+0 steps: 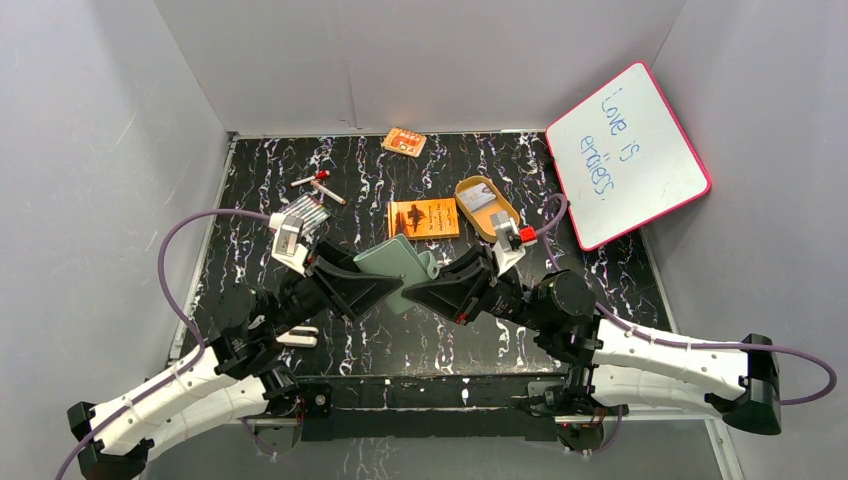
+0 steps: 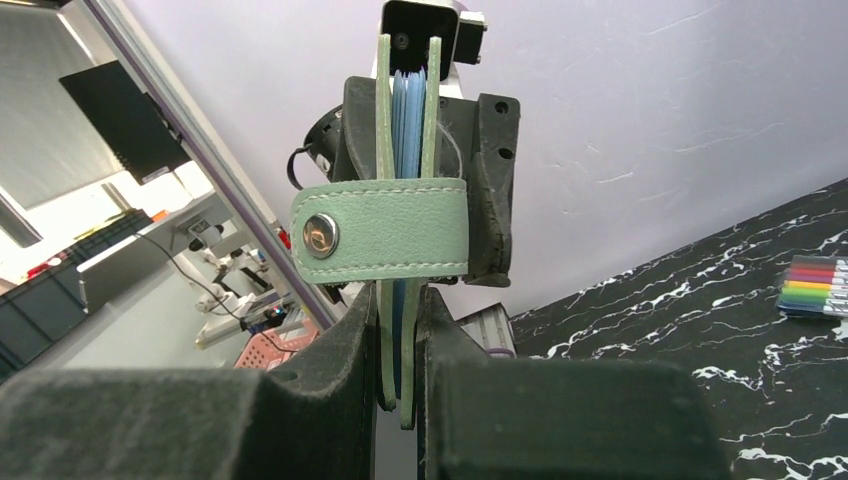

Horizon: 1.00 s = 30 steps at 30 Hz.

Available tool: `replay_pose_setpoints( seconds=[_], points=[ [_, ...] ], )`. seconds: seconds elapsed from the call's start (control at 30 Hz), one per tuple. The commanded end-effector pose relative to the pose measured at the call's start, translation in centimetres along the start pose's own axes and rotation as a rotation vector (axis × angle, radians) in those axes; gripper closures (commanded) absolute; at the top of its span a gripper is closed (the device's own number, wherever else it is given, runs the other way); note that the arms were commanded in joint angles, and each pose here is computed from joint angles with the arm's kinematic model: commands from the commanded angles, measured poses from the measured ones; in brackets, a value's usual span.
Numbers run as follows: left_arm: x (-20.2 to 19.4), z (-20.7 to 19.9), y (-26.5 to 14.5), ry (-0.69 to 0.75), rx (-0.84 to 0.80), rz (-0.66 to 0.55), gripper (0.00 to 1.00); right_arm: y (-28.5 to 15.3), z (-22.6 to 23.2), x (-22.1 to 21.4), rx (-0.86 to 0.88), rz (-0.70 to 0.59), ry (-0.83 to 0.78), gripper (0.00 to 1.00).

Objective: Put the credit cards into the card holder
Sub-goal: Close the card holder.

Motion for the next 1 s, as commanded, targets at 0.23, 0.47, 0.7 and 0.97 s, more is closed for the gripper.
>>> replay_pose_setpoints(
  seconds=[0.23, 0.47, 0.7, 0.97],
  points=[
    [1.1, -0.9, -0.5, 0.003, -0.040, -0.056, 0.50, -0.9, 1.7, 2.8, 0.046, -0.135, -0.018, 1.00],
    [1.3, -1.2, -0.8, 0.009, -0.054, -0.064, 0.53, -0.6, 1.5, 2.7, 0.043, -0.134, -0.019, 1.00],
    [1.0, -1.7, 0.2, 0.009, -0.091, -0.023, 0.68, -0.3, 1.3, 2.5, 0.045, -0.132, -0.009, 1.00],
    [1.2, -1.4, -0.2, 0.020, -0.064, -0.033, 1.00, -0.5, 0.9, 2.3, 0.012, -0.127, -0.005, 1.00]
  ],
)
Point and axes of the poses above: each gripper's point midway between its finger pads, its own y axis out along the fingers, its own z axis along the line the jaws close on, x = y × z, the point moved 4 cm from there along -y, back along the fingers, and after that the axes turned 7 degrees about y, right-handed, at the moved point
